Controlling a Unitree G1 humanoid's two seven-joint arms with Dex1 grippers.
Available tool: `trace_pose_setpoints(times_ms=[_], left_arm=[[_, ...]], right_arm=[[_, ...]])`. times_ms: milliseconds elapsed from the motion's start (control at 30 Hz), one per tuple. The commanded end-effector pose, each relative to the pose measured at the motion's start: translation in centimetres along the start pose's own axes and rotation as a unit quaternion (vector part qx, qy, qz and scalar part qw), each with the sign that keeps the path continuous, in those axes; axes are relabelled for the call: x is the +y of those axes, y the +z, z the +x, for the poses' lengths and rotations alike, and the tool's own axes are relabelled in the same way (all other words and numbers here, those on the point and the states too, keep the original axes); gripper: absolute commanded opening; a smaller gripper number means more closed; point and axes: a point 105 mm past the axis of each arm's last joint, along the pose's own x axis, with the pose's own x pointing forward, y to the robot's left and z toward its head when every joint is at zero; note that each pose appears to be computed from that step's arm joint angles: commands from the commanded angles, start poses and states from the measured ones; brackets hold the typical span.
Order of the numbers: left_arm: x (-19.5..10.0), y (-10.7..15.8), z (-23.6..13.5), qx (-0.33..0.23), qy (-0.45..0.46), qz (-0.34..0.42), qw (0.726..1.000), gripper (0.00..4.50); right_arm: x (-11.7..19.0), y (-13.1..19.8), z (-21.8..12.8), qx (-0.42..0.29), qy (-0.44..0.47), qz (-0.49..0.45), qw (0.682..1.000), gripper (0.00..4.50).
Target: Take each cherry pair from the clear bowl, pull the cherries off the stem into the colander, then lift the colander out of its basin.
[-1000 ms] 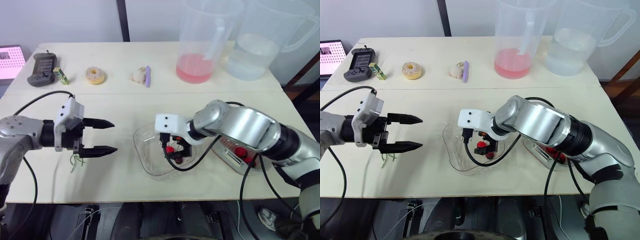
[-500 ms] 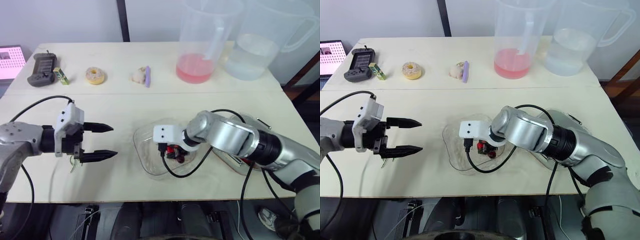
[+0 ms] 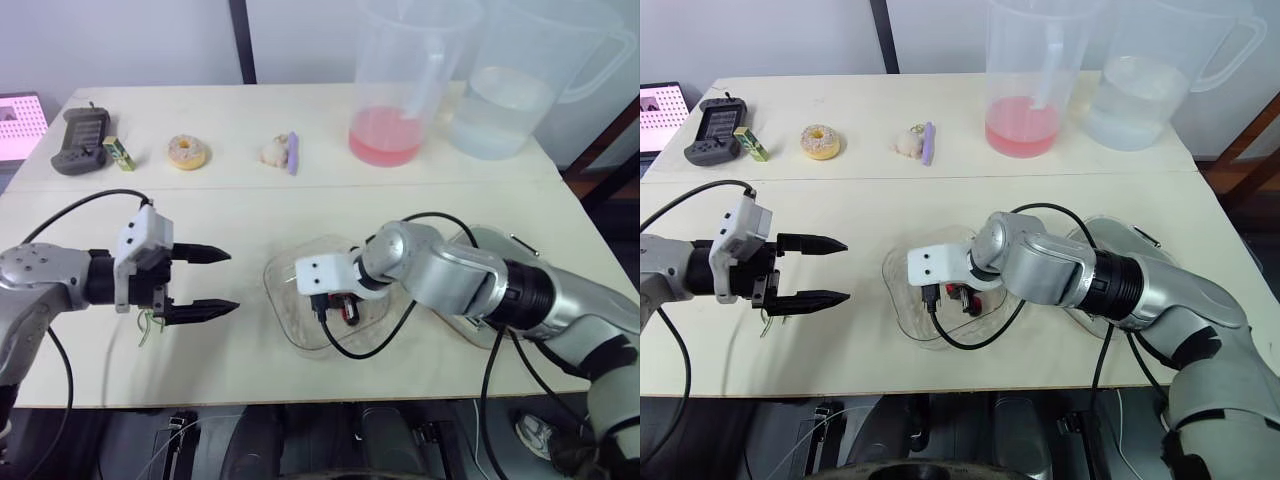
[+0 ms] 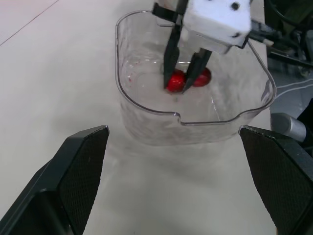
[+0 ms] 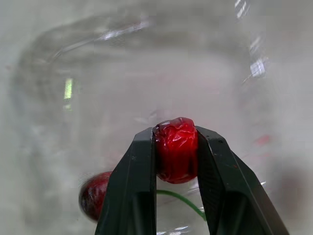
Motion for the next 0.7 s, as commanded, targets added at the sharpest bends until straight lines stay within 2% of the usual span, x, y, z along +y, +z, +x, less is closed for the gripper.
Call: trace_pose_setpoints(times_ms=[33,167,267,433,567,700], left_arm=[[0.0,0.7,0.2,-0.005,-0.005,0.020,1.000,4.50],[-0.1,0.7,0.4,-0.005,-0.007,0.021,1.000,4.50],[-0.2,0.7,0.6,-0.005,-0.009,0.021,1.000,4.50],[-0.2,0.7,1.0,-0.007,-0.013,0.022,1.000,4.50],[-0.1,1.1,1.2,-0.017,-0.020,0.026,0.999,4.50],[0.0,1.9,1.2,-0.033,-0.031,0.028,0.999,4.50]], right_arm=[[-0.9,1.1,-0.3,-0.007,-0.013,-0.079,0.997,0.87],[-1.1,1.6,-0.1,-0.011,-0.009,-0.127,0.992,0.87],[-1.0,1.9,-0.4,-0.014,-0.004,-0.147,0.989,1.99],[-1.8,2.6,-2.7,-0.022,-0.025,-0.162,0.986,4.44],[-1.9,1.8,-5.0,-0.033,-0.021,-0.016,0.999,4.44],[-1.1,0.5,-5.3,-0.036,-0.007,0.097,0.995,4.44]])
